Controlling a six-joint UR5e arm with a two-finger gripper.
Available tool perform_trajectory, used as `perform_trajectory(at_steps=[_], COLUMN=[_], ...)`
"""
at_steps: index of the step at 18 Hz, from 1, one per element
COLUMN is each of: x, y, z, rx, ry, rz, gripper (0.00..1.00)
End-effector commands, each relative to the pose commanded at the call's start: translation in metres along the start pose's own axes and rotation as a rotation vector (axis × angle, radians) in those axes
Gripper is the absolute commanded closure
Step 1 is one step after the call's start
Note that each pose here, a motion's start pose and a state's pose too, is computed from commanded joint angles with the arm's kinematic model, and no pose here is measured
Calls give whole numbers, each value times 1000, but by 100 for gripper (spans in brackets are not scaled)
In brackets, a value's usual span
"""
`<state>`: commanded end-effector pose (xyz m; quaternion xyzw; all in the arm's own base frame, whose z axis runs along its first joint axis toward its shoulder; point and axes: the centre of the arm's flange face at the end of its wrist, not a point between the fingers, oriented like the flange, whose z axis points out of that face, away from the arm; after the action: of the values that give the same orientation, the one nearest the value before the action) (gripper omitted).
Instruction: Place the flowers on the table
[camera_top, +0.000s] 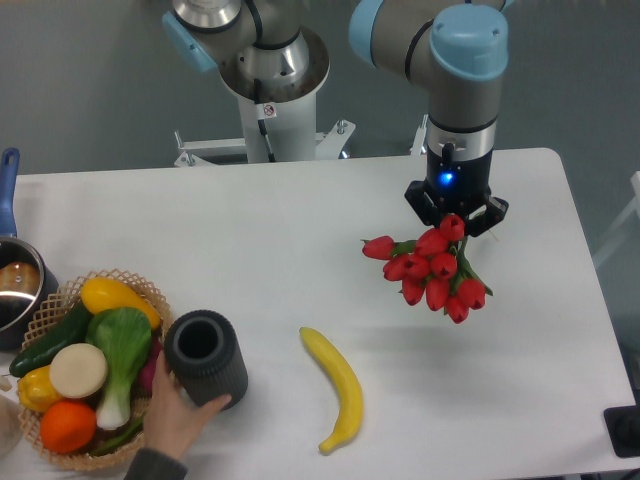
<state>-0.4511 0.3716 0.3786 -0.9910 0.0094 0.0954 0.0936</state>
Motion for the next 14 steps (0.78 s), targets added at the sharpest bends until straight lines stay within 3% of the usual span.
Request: perform_trajectory(at_steps=[7,9,10,14], x=[12,18,22,27], y=[-7,-16,-22,-27], z=[43,60,67,80], rx=[-35,-76,-92,-98], ry=[55,50,45,64], rz=[-38,-8,11,21], gripper=[90,89,83,44])
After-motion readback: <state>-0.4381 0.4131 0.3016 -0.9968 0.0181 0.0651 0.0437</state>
